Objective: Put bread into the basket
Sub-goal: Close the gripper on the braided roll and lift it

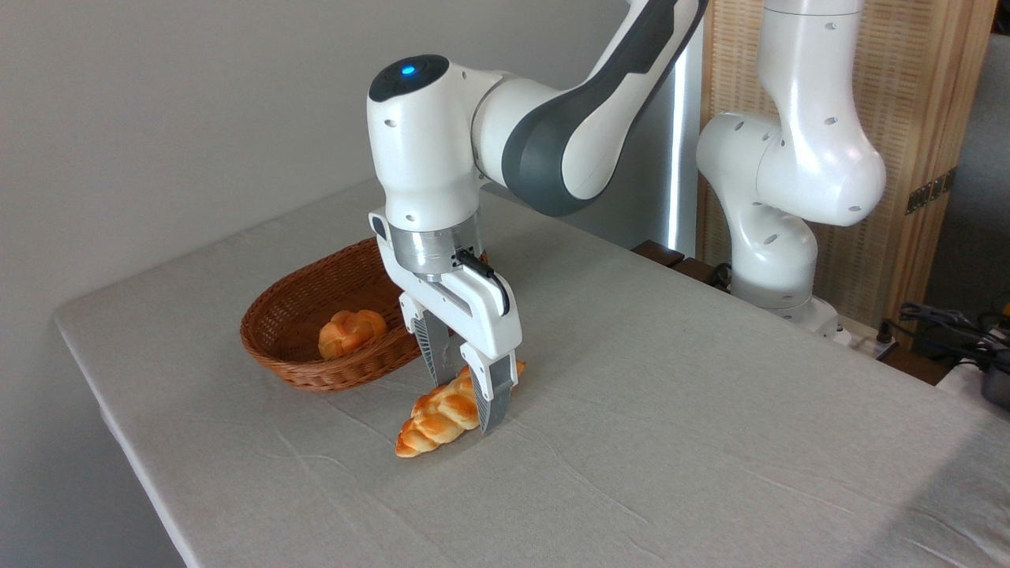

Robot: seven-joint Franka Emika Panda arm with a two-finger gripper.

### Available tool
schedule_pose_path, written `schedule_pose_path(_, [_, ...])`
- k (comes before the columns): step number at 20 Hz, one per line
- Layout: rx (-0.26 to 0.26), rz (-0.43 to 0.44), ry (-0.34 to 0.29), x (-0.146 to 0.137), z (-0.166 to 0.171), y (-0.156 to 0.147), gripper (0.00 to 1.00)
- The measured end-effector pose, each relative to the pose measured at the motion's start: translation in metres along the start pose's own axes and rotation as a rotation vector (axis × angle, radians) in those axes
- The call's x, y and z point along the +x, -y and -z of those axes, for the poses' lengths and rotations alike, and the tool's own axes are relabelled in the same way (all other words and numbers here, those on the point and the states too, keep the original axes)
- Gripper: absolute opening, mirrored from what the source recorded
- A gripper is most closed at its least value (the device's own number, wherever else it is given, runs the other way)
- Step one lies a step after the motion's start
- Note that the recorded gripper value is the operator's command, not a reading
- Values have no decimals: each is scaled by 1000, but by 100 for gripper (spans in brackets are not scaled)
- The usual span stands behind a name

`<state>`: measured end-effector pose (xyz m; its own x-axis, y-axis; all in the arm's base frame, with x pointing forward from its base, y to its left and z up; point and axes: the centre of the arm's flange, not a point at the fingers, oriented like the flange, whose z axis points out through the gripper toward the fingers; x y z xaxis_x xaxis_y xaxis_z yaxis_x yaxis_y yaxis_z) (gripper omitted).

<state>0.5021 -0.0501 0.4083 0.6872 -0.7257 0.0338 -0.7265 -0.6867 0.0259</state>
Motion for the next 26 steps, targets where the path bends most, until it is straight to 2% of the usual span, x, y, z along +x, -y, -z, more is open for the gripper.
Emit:
schedule_pose_path(2, [-3, -1, 3, 1, -3, 0, 84])
schedule_pose_path(7, [-8, -16, 9, 7, -7, -4, 29])
schedule_pose_path(8, [-8, -19, 10, 8, -7, -6, 24])
schedule_pose_path(16, [-7, -40, 9, 16, -7, -13, 24])
schedule_pose_path(26, [-3, -34, 4, 16, -3, -9, 24])
